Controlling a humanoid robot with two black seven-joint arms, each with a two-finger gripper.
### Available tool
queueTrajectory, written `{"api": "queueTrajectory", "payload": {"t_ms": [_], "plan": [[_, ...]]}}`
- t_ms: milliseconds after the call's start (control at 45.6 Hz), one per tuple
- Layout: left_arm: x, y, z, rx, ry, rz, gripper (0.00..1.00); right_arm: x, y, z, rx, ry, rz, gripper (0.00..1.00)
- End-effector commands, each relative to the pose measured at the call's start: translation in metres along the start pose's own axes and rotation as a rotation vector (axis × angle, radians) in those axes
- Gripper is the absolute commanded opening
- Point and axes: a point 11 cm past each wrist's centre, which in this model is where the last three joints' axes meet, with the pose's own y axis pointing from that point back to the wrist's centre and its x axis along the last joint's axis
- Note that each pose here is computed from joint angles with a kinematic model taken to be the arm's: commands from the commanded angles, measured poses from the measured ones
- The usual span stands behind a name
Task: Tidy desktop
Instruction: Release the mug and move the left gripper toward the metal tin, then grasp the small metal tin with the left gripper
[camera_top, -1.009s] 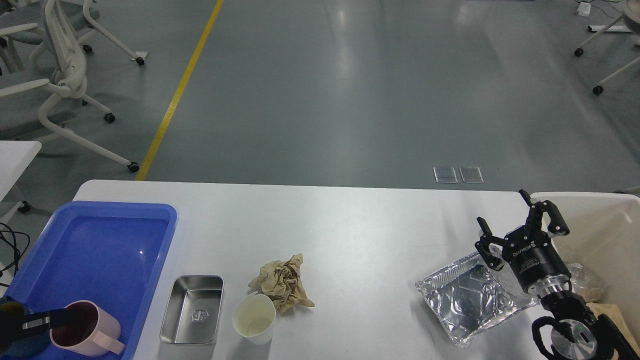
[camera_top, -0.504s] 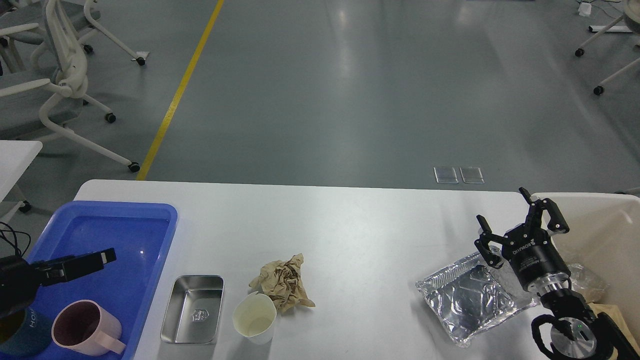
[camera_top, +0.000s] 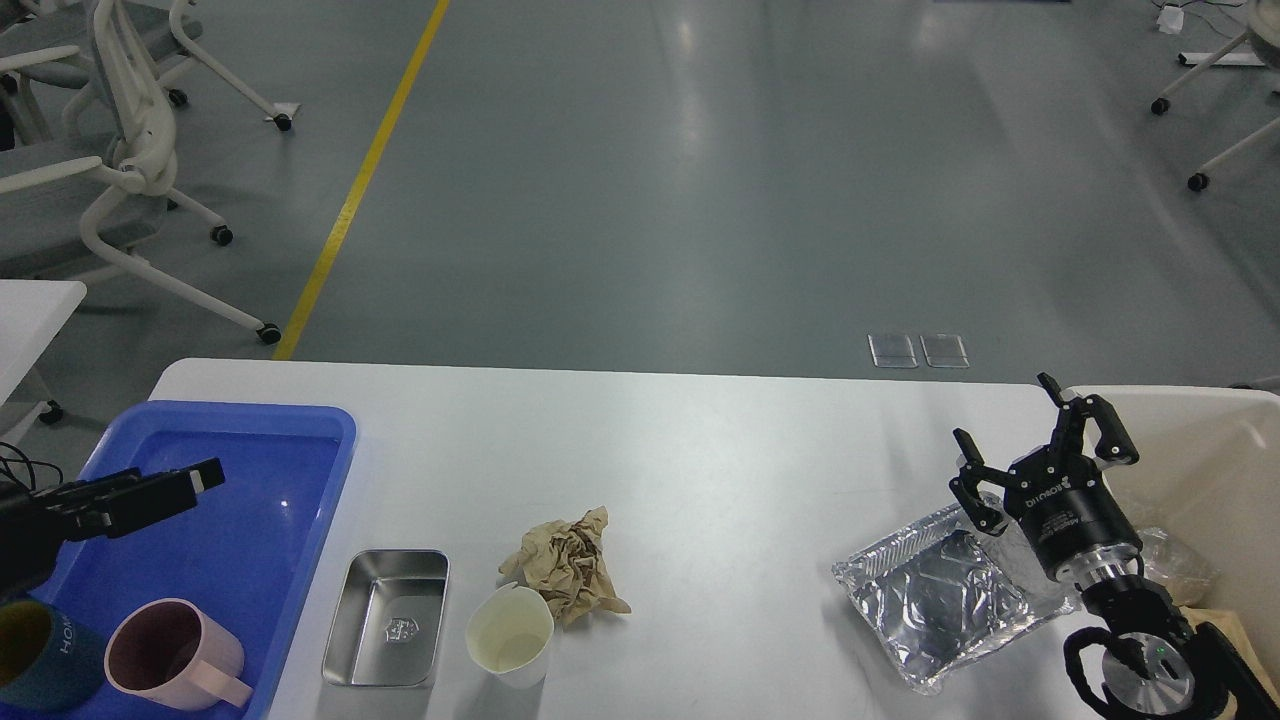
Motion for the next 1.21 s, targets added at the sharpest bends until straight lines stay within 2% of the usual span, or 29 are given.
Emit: {"api": "queueTrajectory", "payload": {"t_ms": [0,197,461,1009,1184], "plan": [[0.001,-0.004,0.005,-0.026,0.006,0.008,0.95,0.0,0.0,0.001,-0.001,-0.002,0.001,1.0],[-0.005,-0.014,0.015,-0.067,0.028,-0.002,0.95,0.001,0.002,0.002,-0.005,0.0,0.005,1.0],[-0.017,-0.018,0.013,-0.052,0.052,-0.08,0.95,0.003,0.004,0.003,-0.008,0.0,0.01,1.0],[-0.084,-0.083,0.001,0.015,0.177,-0.235,0.95,0.003,0.004,0.003,-0.008,-0.002,0.008,1.0],[-0.099,-0.1,-0.004,0.043,0.13,-0.283,0.94,0.003,0.004,0.005,-0.009,-0.003,0.01,1.0]]}}
